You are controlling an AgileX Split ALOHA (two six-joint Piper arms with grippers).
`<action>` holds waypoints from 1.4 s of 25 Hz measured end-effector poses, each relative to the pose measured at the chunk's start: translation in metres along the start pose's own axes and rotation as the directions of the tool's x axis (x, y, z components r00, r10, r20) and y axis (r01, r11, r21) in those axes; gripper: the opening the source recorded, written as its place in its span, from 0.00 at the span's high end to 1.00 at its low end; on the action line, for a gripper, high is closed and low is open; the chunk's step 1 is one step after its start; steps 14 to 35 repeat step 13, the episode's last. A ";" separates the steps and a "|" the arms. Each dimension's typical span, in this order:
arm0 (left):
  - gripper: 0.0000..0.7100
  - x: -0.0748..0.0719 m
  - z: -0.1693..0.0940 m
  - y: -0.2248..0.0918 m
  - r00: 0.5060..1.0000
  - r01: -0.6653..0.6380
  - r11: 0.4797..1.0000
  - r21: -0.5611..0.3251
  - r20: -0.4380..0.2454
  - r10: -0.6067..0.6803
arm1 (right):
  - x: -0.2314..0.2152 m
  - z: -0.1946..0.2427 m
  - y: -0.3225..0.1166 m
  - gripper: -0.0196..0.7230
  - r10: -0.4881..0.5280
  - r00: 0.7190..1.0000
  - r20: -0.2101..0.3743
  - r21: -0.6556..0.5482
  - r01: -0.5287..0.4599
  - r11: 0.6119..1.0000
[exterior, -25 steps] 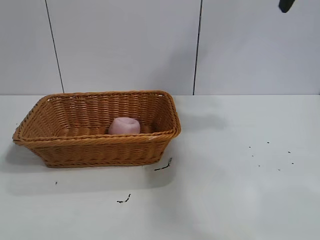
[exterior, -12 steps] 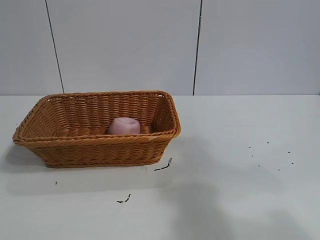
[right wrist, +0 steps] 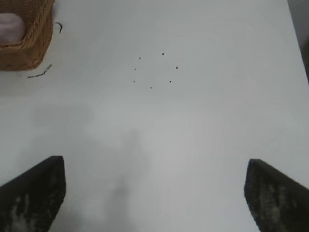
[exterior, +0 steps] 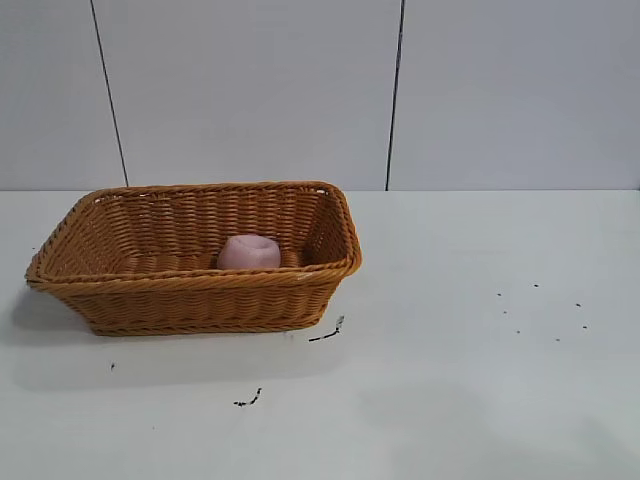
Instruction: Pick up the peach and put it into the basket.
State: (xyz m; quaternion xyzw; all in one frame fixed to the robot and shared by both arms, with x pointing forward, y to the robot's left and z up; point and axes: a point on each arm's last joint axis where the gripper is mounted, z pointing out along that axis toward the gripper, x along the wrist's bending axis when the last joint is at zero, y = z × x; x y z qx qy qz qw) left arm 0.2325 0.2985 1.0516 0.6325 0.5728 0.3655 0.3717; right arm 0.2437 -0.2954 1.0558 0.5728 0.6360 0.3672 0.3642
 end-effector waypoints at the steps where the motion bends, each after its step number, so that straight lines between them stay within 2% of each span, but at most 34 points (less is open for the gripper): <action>1: 0.03 0.000 0.000 0.000 1.000 0.000 1.000 0.000 0.000 0.000 | 0.000 -0.004 -0.002 0.05 -0.001 1.000 0.002 -0.026 0.001 1.000; 4: 0.03 0.000 0.000 0.000 1.000 0.000 1.000 0.000 0.000 0.000 | 0.001 -0.008 -0.004 0.05 -0.002 1.000 0.004 -0.057 0.002 0.998; 35: 0.03 0.000 0.000 0.000 1.000 0.000 1.000 0.000 0.000 0.000 | 0.001 -0.008 -0.004 0.05 -0.002 1.000 0.004 -0.057 0.002 0.998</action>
